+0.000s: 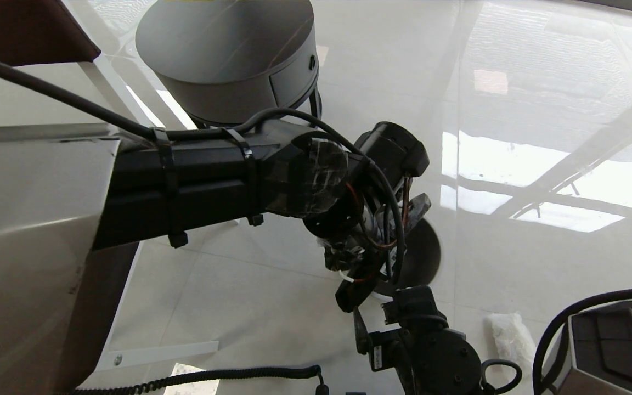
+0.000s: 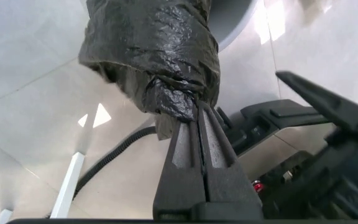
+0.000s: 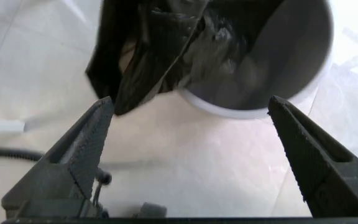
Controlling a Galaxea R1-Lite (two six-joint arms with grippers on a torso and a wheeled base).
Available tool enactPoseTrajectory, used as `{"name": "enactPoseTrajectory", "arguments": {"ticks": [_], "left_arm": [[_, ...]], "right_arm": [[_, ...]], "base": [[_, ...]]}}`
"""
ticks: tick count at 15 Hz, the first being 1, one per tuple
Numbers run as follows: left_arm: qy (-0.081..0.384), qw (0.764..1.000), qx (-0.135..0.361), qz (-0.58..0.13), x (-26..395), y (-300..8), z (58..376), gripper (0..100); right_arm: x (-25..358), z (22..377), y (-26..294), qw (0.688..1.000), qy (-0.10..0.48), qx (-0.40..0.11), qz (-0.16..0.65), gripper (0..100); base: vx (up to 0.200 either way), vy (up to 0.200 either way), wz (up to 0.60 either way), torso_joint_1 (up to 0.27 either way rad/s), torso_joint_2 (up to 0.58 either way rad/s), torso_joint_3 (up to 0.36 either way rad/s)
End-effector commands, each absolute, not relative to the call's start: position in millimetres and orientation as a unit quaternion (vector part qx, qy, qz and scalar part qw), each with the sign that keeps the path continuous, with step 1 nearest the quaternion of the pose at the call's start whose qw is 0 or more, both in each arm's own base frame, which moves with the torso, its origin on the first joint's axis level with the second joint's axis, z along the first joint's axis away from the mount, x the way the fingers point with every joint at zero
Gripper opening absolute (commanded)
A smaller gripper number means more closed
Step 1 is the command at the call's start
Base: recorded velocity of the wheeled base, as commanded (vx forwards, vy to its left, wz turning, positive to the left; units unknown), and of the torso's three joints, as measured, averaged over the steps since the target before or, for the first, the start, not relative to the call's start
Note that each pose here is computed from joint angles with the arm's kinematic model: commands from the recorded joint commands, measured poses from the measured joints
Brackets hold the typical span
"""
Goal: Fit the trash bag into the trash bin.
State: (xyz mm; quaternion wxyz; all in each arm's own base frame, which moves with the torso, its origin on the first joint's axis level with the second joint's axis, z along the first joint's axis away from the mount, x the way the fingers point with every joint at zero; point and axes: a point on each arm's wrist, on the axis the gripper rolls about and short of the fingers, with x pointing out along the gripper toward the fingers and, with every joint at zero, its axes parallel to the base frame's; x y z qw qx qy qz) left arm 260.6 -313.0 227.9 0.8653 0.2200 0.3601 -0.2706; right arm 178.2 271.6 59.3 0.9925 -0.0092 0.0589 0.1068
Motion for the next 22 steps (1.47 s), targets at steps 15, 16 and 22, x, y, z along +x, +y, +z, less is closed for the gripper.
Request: {"name": "enactPoseTrajectory", "arguments": {"ticks": [15, 16, 22], "left_arm": [[0.349, 0.866, 0.22, -0.282, 249, -316, 237, 0], [0.35, 0.866, 0.22, -0.281, 250, -315, 237, 0], [0.35, 0.867, 0.221, -0.278, 250, -315, 236, 0]], "right_arm": [[211, 46, 276, 0.997, 0.041, 0.012, 0.057, 0], [212, 46, 274, 0.998, 0.042, 0.011, 0.054, 0], [204, 67, 264, 0.998, 0.021, 0.028, 0.058, 0]], "base": [[0.0, 0.0, 0.0, 0.0, 0.0, 0.0], [0.0, 0.0, 0.0, 0.0, 0.0, 0.0], [0.0, 0.0, 0.0, 0.0, 0.0, 0.0]]}}
